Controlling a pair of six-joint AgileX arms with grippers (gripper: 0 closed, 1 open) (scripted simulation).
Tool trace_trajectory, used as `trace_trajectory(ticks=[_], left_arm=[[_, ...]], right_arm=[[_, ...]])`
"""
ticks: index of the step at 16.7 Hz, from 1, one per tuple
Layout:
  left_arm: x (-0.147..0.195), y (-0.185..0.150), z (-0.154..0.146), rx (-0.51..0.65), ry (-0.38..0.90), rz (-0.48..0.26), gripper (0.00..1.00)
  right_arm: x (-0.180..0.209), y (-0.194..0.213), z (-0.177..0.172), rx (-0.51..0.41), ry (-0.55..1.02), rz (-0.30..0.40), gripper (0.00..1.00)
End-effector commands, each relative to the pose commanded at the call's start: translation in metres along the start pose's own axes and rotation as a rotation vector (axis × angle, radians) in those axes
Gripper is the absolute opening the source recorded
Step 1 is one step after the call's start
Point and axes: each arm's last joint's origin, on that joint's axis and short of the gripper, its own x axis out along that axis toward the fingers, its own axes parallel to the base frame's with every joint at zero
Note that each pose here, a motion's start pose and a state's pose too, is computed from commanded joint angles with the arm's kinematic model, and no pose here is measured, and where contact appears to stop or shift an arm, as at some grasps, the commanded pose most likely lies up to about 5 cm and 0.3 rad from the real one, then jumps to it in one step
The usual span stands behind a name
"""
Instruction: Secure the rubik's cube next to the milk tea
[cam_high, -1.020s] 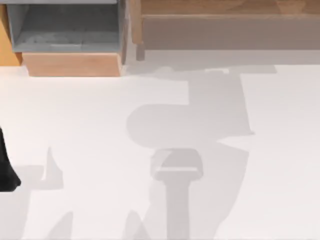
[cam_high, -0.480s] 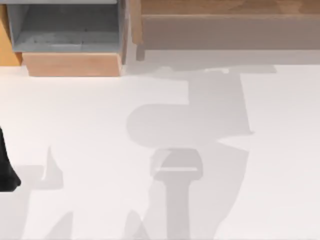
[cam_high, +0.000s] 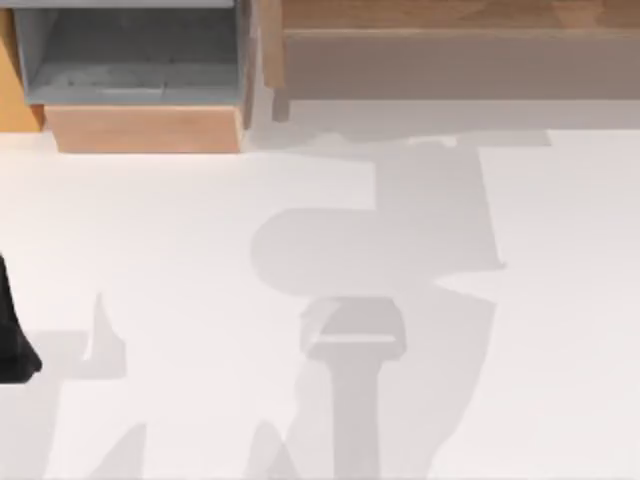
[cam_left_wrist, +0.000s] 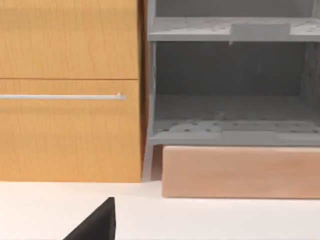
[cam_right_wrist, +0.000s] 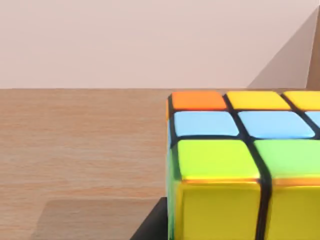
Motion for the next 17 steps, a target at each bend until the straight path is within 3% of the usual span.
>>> trace_trajectory(ticks=[4,12,17], left_arm=[[0.000,0.000,0.000,0.000,0.000,0.000,1.00],[0.000,0.000,0.000,0.000,0.000,0.000,1.00],[0.000,0.000,0.000,0.000,0.000,0.000,1.00]], right_arm=[[-0.001,0.010,0.010,-0.001,-0.009,0.024,0.00],[0.000,0.001,0.009,0.002,0.002,0.000,0.00],[-0.050,0.013,0.079,-0.083,-0.060,-0.097,0.00]])
